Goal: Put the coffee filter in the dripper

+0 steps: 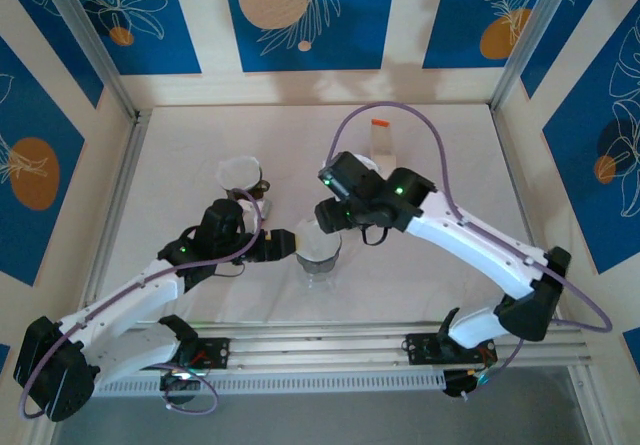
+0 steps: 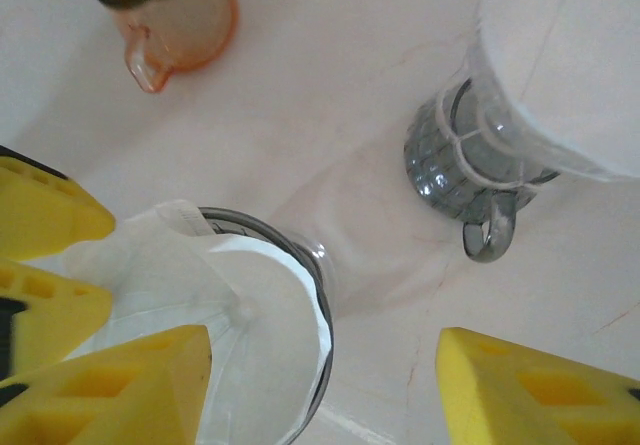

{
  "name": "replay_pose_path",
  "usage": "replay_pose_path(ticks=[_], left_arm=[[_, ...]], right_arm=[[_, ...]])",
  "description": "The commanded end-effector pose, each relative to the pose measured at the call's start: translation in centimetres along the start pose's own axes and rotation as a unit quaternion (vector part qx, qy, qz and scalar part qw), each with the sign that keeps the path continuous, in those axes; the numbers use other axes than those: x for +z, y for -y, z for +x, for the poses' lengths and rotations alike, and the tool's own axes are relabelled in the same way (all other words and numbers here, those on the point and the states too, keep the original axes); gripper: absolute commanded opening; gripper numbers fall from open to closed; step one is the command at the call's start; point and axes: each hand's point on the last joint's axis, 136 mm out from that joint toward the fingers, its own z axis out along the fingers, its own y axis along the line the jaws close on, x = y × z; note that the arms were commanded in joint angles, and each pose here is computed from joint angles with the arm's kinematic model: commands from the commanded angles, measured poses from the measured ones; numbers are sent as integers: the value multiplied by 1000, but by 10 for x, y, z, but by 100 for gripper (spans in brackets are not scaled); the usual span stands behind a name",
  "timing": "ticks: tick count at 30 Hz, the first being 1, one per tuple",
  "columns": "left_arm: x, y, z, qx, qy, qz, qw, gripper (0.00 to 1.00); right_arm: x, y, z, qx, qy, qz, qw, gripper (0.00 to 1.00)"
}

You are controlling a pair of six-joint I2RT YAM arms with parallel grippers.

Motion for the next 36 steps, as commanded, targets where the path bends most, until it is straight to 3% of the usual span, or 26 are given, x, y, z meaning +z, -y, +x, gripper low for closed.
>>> replay_pose_path(ticks=[1, 22, 29, 36], left_arm=[[-3, 5, -5, -5, 8, 10, 1000, 69], [-30, 35, -25, 14, 55, 38, 998, 79], [-52, 35, -36, 47, 98, 4, 994, 82], [-87, 24, -50, 82, 171, -56, 980, 92]], right_arm=[[-10, 5, 0, 11, 24, -3, 1000, 62], [-33, 25, 20, 41, 75, -16, 996, 62], [-33, 34, 39, 51, 84, -20, 995, 62], [-28, 48, 57, 65, 97, -12, 993, 62]])
